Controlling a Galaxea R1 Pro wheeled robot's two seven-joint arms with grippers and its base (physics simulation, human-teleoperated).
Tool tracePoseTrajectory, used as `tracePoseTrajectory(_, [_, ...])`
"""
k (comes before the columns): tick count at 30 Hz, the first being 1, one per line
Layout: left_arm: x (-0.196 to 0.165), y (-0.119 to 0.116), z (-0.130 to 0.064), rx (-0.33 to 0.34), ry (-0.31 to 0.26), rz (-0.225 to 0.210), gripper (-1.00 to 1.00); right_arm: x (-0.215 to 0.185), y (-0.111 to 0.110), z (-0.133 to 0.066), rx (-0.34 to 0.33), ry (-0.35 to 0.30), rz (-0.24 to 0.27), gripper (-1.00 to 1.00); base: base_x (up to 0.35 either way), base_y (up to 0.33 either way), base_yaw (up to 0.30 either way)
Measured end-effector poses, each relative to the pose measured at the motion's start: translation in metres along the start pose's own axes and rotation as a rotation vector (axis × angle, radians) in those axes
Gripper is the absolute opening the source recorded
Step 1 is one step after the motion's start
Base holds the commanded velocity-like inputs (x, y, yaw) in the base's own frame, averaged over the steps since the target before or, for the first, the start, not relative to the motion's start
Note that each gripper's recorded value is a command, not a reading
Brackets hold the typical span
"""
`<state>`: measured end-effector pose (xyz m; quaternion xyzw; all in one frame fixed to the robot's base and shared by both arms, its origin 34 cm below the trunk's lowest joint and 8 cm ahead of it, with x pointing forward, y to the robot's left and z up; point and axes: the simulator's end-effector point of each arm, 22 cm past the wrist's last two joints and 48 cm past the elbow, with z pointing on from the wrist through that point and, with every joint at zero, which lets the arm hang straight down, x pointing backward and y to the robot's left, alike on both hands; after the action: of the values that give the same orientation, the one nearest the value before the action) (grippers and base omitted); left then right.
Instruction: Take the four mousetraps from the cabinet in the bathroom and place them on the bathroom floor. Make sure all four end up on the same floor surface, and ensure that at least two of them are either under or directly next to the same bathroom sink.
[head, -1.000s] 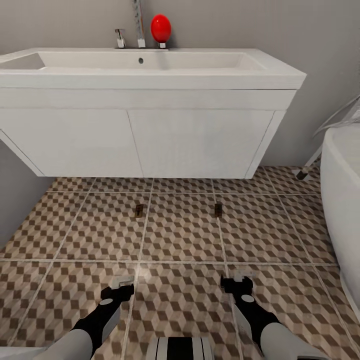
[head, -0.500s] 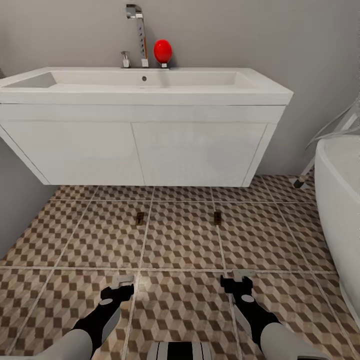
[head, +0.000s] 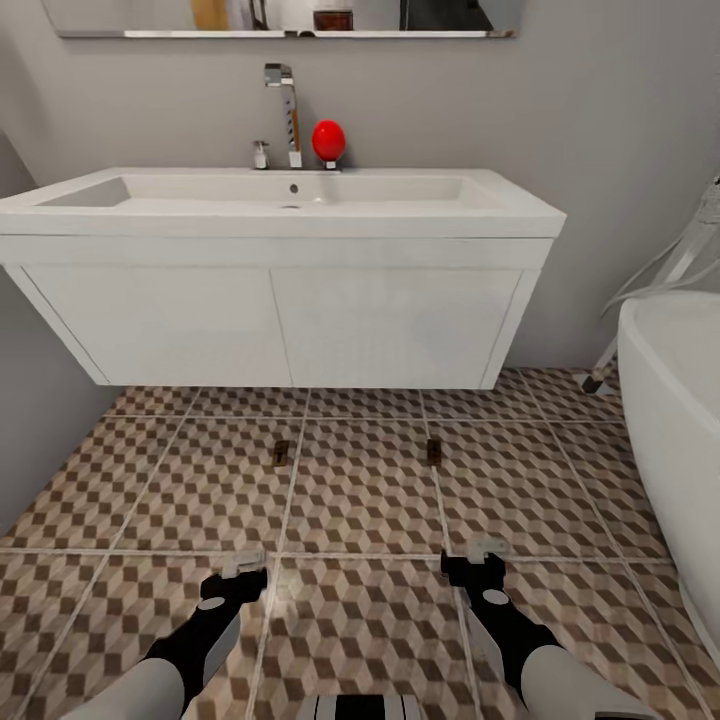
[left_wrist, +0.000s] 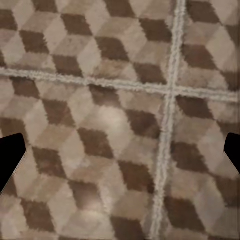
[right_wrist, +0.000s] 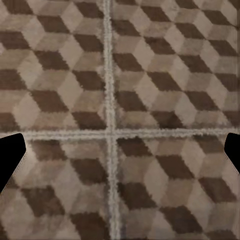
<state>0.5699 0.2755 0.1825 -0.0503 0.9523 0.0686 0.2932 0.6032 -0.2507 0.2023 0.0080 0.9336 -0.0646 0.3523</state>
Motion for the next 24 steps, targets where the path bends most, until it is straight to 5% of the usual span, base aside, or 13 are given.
tracePoseTrajectory(24, [-0.053, 0.003, -0.026, 0.003, -0.097, -0.017, 1.0, -0.053, -0.007, -0.023, 0.007, -0.084, 0.009, 1.0, 0.0, 0.0, 0.0])
